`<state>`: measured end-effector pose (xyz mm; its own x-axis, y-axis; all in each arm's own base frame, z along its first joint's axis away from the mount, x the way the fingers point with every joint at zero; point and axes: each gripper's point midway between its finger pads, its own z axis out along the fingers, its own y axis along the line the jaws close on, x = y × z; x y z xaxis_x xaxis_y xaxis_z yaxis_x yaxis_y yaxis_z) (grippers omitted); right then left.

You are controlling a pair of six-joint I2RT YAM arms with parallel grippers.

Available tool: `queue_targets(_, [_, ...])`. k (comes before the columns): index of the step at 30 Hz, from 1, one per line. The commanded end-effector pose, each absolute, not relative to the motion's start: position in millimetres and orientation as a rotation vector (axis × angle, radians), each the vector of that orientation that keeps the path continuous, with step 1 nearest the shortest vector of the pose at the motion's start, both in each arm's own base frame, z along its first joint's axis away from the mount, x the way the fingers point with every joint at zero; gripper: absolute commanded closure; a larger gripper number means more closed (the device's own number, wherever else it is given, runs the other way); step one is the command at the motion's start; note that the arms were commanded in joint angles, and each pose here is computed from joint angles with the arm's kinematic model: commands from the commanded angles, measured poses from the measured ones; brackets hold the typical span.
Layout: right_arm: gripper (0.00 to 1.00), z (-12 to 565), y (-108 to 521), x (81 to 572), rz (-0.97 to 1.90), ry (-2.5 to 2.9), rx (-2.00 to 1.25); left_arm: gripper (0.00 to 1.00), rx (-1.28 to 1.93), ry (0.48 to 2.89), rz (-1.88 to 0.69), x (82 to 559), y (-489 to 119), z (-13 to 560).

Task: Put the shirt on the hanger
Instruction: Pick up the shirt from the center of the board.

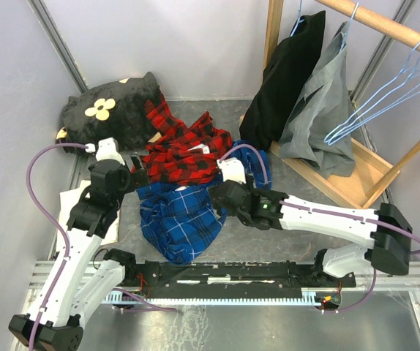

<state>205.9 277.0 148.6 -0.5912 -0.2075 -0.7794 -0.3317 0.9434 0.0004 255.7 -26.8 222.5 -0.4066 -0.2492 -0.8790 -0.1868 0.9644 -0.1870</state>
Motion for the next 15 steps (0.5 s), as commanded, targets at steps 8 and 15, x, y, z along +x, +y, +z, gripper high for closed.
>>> queue_targets(8, [0.01, 175.3, 348.2, 260.5, 0.373, 2.195, -0.528, 0.02, -0.284, 2.006, -0.142, 260.6, -38.9, 221.6])
queue_targets(15, [0.01, 184.2, 372.4, 310.3, 0.263, 2.101, -0.904, 0.02, -0.293, 1.991, -0.141, 258.8, -37.1, 223.9])
